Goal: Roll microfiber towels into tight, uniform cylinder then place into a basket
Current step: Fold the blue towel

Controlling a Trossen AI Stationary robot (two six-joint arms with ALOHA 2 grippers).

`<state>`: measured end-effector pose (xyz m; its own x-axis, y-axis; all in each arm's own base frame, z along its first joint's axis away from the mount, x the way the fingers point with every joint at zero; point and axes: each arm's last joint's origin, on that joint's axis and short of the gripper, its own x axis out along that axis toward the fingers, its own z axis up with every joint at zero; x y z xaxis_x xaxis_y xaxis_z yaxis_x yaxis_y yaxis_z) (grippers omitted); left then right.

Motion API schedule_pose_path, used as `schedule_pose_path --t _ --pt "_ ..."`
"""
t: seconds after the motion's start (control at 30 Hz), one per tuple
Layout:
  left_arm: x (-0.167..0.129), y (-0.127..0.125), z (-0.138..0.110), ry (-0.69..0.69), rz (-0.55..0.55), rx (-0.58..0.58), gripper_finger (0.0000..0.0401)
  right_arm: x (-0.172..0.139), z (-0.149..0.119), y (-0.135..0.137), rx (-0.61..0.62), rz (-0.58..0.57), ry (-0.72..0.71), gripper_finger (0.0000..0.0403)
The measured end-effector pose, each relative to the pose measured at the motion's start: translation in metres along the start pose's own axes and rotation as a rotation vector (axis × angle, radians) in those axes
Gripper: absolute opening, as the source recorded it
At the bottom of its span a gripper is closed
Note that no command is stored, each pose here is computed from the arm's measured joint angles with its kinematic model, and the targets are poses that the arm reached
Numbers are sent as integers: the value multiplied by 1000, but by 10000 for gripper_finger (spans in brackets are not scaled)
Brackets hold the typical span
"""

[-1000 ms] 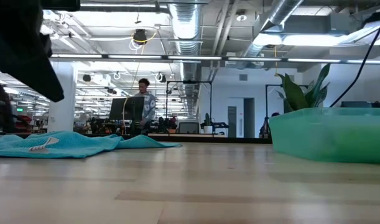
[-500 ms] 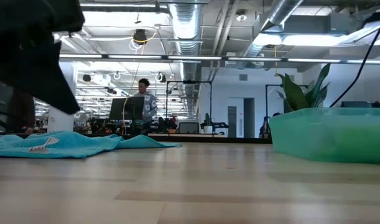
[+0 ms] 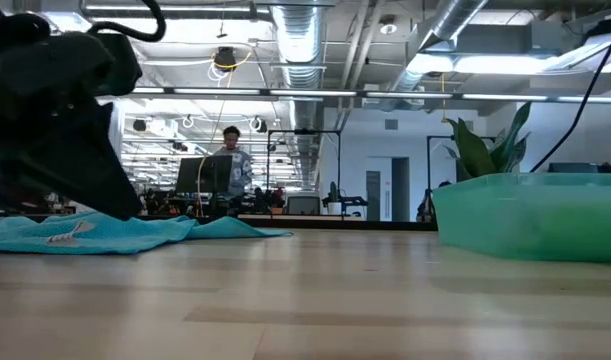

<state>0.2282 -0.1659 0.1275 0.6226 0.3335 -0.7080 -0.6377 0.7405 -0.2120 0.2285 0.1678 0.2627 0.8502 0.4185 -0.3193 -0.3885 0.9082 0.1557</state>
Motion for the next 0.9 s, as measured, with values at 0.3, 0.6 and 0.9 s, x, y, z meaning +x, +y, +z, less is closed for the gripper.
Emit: schedule_pose_path --t 0.3,0.6,0.9 --pt "6 2 6 -7 20 -20 90 0 0 0 0 0 0 111" --pt "6 2 7 -16 23 -34 90 0 0 0 0 0 2 111" --pt "27 4 -10 -29 77 -18 90 0 -1 0 -2 -2 9 111"
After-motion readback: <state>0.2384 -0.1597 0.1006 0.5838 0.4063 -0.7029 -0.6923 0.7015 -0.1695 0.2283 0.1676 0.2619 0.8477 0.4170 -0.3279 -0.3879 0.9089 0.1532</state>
